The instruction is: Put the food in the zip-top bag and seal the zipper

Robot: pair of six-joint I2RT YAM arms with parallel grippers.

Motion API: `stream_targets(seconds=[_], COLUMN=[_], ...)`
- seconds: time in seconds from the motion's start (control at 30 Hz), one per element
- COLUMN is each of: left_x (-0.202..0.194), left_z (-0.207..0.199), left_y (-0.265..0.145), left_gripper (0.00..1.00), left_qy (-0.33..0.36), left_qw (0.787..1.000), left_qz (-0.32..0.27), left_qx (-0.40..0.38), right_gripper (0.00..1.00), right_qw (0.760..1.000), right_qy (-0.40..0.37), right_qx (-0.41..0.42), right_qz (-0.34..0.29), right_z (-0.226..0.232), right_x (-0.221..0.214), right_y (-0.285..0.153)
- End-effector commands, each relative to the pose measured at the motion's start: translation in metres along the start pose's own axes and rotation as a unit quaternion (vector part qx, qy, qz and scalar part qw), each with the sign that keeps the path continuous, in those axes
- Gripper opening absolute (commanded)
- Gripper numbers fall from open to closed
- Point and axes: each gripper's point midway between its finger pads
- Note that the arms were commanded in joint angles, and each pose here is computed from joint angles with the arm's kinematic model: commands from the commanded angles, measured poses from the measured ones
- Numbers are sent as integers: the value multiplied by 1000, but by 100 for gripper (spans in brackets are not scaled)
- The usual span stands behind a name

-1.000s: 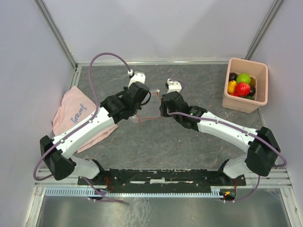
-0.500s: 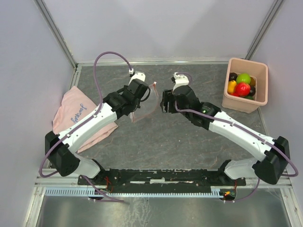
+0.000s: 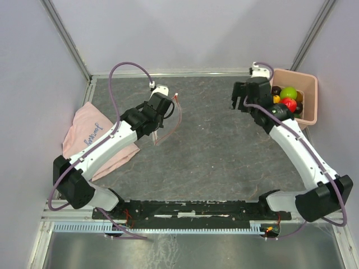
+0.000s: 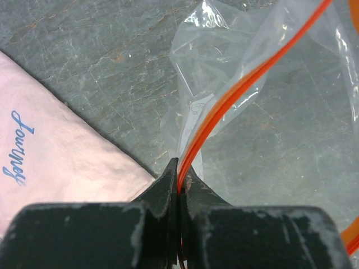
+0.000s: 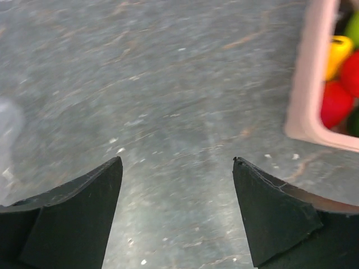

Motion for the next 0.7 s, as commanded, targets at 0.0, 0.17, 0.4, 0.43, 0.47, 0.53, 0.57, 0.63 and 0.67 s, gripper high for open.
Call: stream_targets(seconds=[0.0, 0.17, 0.4, 0.43, 0.47, 0.53, 0.57, 0.63, 0.67], left_x=[9, 8, 5, 6, 4, 3, 3, 3, 3], left_z=[8, 9, 8, 9, 9, 10, 10, 10, 10], left_y=[-3, -4, -4, -4, -4, -4, -3, -3, -4], left_gripper=[3, 3, 3, 3, 3, 3, 3, 3, 3], left_qy=[2, 1, 2, 2, 3, 5, 4, 4, 4], left_qw=[1000, 1000, 1000, 1000, 1000, 1000, 1000, 1000, 1000], left_qz=[-22, -22, -21, -22, -21, -19, -19, -19, -19], left_qx=[-1, -8, -19, -19, -19, -18, -17, -19, -21], right_gripper=[89, 93, 96, 96, 96, 97, 97, 97, 97], right_qw=[997, 992, 985, 984, 984, 985, 986, 985, 985], right_qy=[23, 61, 73, 71, 70, 69, 70, 72, 73], right_qx=[-72, -114, -156, -158, -157, -145, -131, -118, -114], right_qz=[-19, -11, 19, 33, 46, 69, 80, 100, 111], right_z=[-53, -103, -150, -152, -153, -150, -146, -142, -141], right_x=[35, 53, 58, 56, 51, 40, 35, 24, 17], right_y=[29, 65, 104, 108, 110, 112, 112, 109, 108])
Point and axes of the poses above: each gripper's point midway between its finger pads, its own y axis out along the fingers, its own z axis along the line the jaws close on, x = y × z, and after that the axes turned 14 degrees about y, right-handed
